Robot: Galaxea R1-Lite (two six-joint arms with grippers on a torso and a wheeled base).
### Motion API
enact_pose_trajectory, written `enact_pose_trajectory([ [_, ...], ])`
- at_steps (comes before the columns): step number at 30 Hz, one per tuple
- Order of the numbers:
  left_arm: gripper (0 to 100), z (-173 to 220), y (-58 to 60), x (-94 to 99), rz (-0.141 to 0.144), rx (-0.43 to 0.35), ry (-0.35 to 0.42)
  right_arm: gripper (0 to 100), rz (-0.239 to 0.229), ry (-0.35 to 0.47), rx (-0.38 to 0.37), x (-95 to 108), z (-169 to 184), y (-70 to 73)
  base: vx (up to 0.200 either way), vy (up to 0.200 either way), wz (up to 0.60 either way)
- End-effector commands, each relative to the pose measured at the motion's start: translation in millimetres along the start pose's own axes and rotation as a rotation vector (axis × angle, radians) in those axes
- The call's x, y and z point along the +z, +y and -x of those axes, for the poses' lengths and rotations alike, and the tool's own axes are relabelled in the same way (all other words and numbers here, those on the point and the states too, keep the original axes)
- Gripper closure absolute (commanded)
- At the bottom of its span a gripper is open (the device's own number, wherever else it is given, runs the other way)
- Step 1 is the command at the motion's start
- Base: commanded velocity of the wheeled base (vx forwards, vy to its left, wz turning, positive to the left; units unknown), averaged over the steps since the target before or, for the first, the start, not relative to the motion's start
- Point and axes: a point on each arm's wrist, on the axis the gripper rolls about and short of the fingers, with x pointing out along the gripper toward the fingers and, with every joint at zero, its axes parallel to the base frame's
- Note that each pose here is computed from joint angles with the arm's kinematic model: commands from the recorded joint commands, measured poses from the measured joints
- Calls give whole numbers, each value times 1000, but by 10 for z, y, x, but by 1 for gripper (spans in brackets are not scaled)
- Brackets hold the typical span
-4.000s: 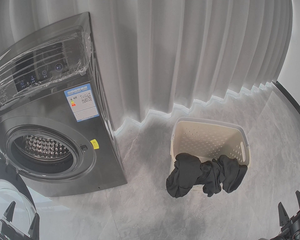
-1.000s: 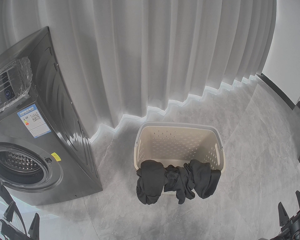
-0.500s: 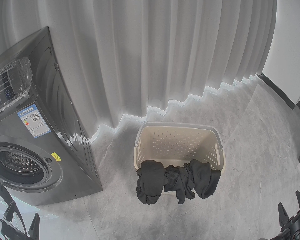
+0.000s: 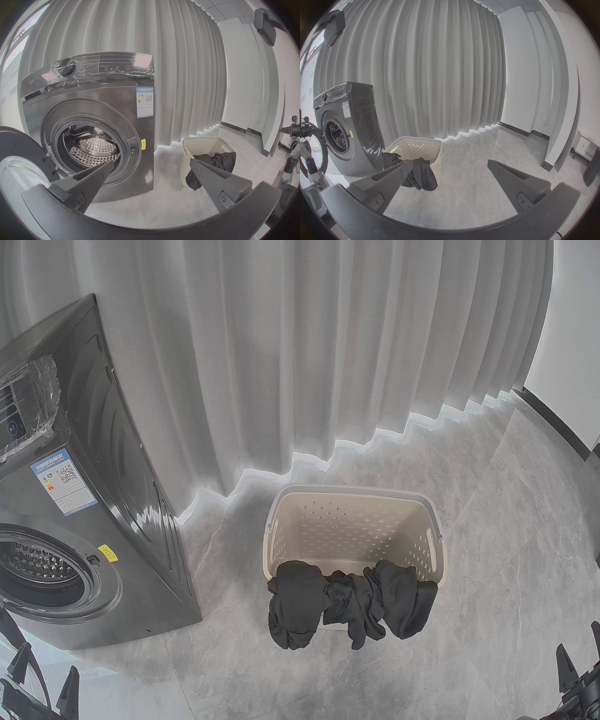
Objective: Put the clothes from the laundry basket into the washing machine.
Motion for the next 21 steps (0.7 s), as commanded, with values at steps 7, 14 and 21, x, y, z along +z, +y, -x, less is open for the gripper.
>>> enact_pose_trajectory([
  [7, 0, -3, 0, -52, 0, -1, 4, 0, 18, 4, 7, -53, -2, 3, 0, 0, 0],
  [14, 0, -3, -1, -52, 2, -2, 4, 0, 43, 3, 19, -53, -2, 6, 86, 0, 0],
  [21, 0, -3, 0, -52, 0, -2, 4, 0, 40, 2, 19, -53, -1, 6, 86, 0, 0],
])
